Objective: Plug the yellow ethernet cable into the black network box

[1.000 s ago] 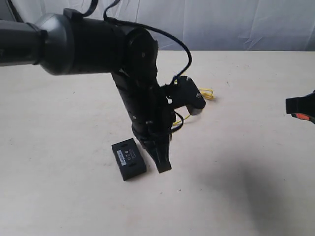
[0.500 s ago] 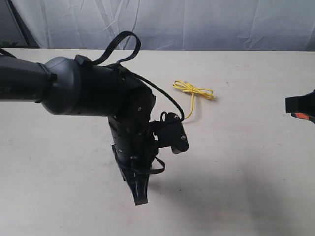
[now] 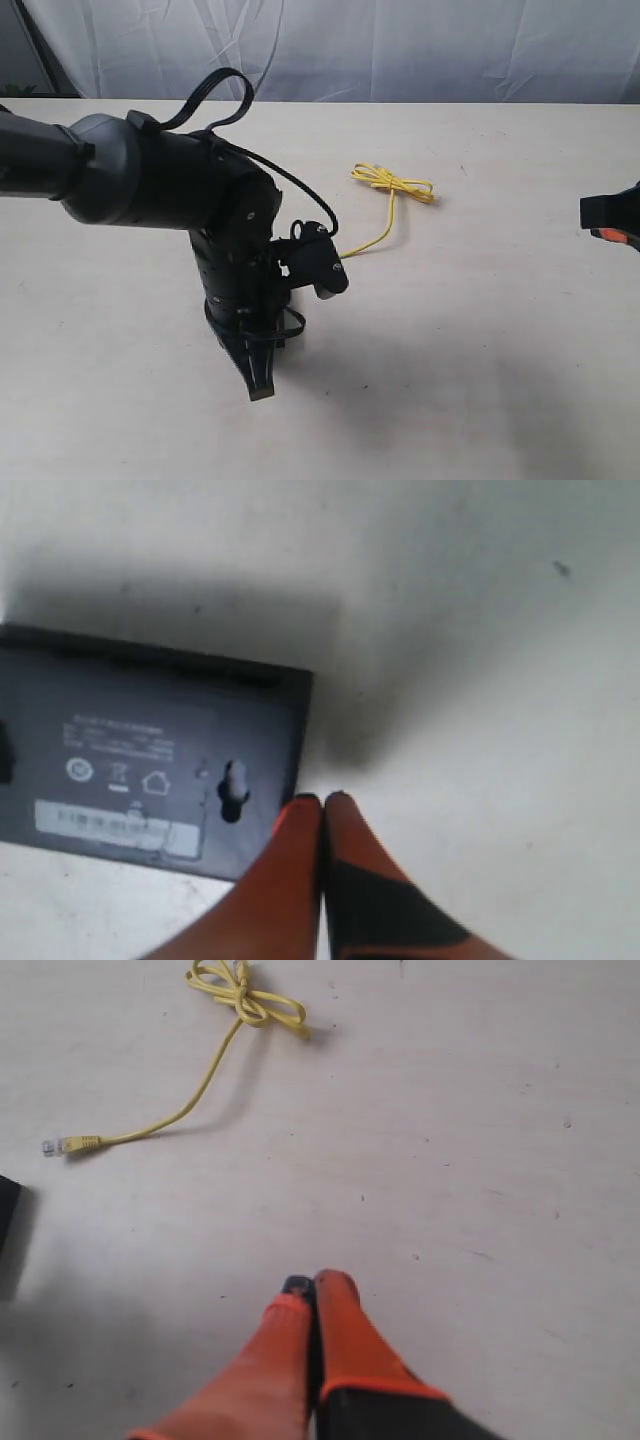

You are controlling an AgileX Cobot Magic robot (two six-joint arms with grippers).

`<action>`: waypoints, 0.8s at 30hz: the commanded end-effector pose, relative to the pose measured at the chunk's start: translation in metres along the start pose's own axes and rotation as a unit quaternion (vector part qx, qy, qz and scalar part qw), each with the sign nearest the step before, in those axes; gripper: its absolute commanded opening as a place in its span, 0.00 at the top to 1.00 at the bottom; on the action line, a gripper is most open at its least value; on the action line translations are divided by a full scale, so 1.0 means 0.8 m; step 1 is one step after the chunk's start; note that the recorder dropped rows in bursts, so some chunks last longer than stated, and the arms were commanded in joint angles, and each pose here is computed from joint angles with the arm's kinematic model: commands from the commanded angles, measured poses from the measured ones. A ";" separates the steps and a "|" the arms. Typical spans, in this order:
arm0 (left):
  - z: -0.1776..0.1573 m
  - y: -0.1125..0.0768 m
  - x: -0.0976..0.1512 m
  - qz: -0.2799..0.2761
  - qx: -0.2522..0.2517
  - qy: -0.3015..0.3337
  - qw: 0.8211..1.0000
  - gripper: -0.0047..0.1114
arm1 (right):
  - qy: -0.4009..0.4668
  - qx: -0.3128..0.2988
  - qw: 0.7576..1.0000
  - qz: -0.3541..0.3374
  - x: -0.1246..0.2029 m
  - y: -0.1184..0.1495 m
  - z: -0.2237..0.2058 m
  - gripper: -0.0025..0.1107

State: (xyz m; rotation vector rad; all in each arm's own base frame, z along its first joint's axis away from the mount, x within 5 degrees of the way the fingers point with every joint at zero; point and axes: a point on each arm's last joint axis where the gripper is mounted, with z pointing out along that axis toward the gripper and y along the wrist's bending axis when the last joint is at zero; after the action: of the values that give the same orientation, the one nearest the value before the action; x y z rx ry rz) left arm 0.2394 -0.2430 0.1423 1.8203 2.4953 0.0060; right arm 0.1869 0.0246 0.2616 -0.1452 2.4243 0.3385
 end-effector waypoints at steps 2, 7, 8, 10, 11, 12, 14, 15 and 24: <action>-0.001 0.013 0.010 -0.022 0.001 0.006 1.000 0.96 | -0.009 0.003 1.000 -0.003 -0.004 -0.001 -0.001 0.99; -0.001 0.016 0.013 -0.027 0.003 0.010 1.000 0.96 | -0.010 0.004 1.000 -0.002 -0.004 -0.001 -0.001 0.99; -0.003 0.015 0.015 -0.026 0.005 0.015 1.000 0.96 | -0.010 0.004 1.000 -0.002 -0.004 -0.001 -0.001 0.99; -0.013 0.013 0.019 -0.026 0.007 0.022 0.999 0.96 | -0.010 0.002 1.000 -0.004 -0.004 -0.001 -0.001 0.99; -0.021 0.012 0.021 -0.027 0.006 0.020 0.999 0.96 | -0.013 -0.005 1.000 -0.007 -0.004 0.001 -0.001 0.99; -0.029 0.012 0.022 -0.027 0.003 0.014 1.000 0.96 | -0.015 -0.015 1.000 -0.011 -0.005 0.003 -0.001 0.99; -0.050 0.010 0.029 -0.029 -0.011 -0.012 0.999 0.96 | -0.018 -0.059 0.997 -0.048 -0.005 0.013 -0.002 0.99; -0.055 0.011 0.033 -0.035 -0.013 -0.022 0.999 0.96 | -0.020 -0.076 0.995 -0.061 -0.005 0.017 -0.003 0.99; -0.070 0.071 0.109 -0.221 -0.012 -0.103 0.970 0.96 | -0.045 -0.215 0.968 -0.124 -0.066 0.048 -0.014 0.99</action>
State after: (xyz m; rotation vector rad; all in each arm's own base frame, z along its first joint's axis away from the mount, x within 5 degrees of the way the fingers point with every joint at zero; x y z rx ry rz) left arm 0.2580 -0.1574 0.1951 1.3178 2.6319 -0.1058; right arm 0.2008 0.0550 0.3006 -0.5341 2.1960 0.6752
